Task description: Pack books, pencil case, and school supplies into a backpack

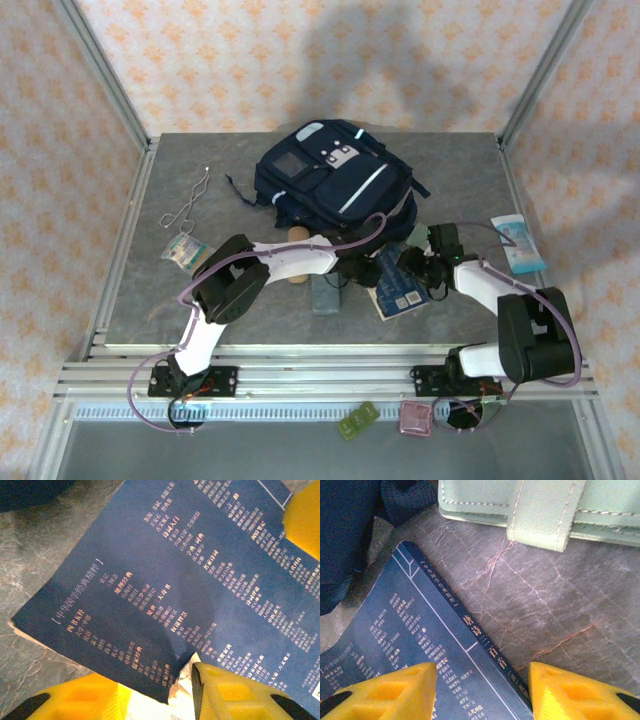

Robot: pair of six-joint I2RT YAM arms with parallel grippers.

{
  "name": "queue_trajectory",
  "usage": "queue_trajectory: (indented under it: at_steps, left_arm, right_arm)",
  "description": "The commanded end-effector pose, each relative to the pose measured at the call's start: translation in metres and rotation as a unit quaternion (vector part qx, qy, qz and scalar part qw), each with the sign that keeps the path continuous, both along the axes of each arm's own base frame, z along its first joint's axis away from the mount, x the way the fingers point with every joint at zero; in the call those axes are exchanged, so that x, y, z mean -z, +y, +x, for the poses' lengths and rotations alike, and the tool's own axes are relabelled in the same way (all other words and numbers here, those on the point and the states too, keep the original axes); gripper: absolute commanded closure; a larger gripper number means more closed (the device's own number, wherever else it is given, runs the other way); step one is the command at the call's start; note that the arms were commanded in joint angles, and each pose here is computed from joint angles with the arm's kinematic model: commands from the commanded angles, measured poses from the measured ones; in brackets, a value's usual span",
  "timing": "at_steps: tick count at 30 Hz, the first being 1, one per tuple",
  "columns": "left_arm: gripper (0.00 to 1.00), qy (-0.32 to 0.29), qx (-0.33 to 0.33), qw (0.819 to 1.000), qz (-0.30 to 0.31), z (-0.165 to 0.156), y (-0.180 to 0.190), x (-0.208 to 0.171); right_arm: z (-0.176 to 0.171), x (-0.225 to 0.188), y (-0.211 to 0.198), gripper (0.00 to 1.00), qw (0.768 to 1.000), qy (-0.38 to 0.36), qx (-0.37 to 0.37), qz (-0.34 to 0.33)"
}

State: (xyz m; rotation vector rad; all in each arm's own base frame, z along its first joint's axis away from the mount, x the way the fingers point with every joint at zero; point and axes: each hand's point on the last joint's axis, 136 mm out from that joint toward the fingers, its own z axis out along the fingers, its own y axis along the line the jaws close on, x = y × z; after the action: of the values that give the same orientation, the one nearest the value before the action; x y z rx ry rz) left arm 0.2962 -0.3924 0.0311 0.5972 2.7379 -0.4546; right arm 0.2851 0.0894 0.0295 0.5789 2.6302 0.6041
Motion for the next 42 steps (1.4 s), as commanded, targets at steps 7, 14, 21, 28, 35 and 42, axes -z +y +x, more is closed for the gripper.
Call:
queue_trajectory:
  at_steps: [7, 14, 21, 28, 35, 42]
  left_arm:
    - [0.77, 0.021, 0.005, 0.994, 0.108, -0.009, 0.035, 0.05]
    - [0.81, 0.02, 0.0, 0.994, 0.108, -0.006, 0.043, 0.058]
    - [0.83, 0.009, -0.006, 0.996, 0.093, -0.002, 0.042, 0.054]
    - [0.85, 0.004, -0.011, 0.996, 0.084, -0.001, 0.041, 0.051]
    - [0.73, -0.046, -0.069, 0.996, 0.016, 0.03, 0.046, -0.014]
    - [0.51, -0.15, -0.132, 0.975, -0.093, 0.067, 0.06, -0.152]
  right_arm:
    - [-0.015, -0.034, 0.037, 0.52, 0.991, -0.027, -0.068, 0.114]
    - [-0.024, -0.06, 0.062, 0.53, 0.972, -0.055, -0.122, 0.195]
    - [-0.034, -0.051, 0.072, 0.64, 0.961, -0.039, -0.142, 0.233]
    - [-0.025, -0.062, 0.068, 0.72, 0.964, -0.065, -0.125, 0.224]
    - [-0.011, -0.073, 0.049, 1.0, 0.98, -0.091, -0.107, 0.141]
    - [0.017, -0.158, 0.04, 1.0, 0.971, -0.213, -0.107, 0.038]
